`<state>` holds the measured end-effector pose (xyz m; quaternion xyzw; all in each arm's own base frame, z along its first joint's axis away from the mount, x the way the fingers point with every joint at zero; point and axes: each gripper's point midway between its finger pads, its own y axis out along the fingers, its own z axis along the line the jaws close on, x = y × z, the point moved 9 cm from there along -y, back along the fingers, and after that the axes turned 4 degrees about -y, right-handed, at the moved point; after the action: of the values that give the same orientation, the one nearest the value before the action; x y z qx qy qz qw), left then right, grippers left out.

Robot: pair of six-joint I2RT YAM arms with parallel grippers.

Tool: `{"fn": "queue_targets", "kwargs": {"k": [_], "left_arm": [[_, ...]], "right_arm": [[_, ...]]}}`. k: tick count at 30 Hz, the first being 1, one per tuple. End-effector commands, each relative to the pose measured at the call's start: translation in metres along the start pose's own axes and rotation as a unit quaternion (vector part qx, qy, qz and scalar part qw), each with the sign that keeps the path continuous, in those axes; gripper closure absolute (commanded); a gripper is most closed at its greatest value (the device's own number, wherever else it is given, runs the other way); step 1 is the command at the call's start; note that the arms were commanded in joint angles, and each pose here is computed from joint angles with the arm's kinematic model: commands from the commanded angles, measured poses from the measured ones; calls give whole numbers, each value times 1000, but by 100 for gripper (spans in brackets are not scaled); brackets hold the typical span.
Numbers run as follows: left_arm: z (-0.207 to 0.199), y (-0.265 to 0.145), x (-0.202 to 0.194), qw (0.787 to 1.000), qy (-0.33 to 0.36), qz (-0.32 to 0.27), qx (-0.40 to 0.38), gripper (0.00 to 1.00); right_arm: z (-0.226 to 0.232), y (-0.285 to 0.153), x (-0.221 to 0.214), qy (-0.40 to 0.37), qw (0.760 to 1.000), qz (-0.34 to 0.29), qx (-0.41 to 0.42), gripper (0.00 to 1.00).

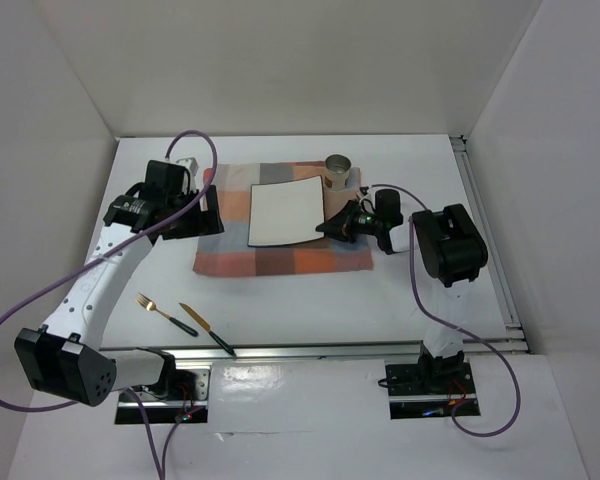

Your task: Set the dinner table for one person

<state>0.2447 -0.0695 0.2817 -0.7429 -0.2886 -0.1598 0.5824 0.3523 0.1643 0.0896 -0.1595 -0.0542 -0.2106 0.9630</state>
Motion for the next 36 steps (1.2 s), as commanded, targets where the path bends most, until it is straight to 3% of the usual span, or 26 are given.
{"fn": "queue_targets", "kwargs": {"k": [1, 15, 17, 19, 20, 25, 29, 32, 36], "left_arm": [[0, 2, 1, 1000, 5, -3, -10, 5], [0, 2, 1, 1000, 5, -3, -10, 5], [0, 2, 1, 1000, 5, -3, -10, 5], [0, 2, 1, 1000, 1, -3, -10, 5], [0, 2, 1, 1000, 1, -3, -10, 5], [6, 5, 0, 998, -39, -8, 41, 5], [11, 9, -3, 996, -53, -5, 70, 8], [28, 6, 0, 987, -86, -34, 131, 8], [41, -4, 13, 984, -113, -25, 139, 7]], "right_arm": [[29, 3, 17, -91, 993, 28, 72, 100], [28, 1, 16, -88, 995, 23, 44, 100], [23, 3, 18, -77, 997, 18, 19, 70], [24, 3, 21, -87, 996, 10, 7, 51], [23, 2, 21, -82, 997, 4, -9, 36], [36, 8, 26, -120, 990, -15, -71, 7], [40, 8, 29, -137, 976, -33, -164, 0], [59, 3, 31, -170, 960, -52, -217, 0], [81, -6, 15, -221, 935, -80, -266, 0]]}}
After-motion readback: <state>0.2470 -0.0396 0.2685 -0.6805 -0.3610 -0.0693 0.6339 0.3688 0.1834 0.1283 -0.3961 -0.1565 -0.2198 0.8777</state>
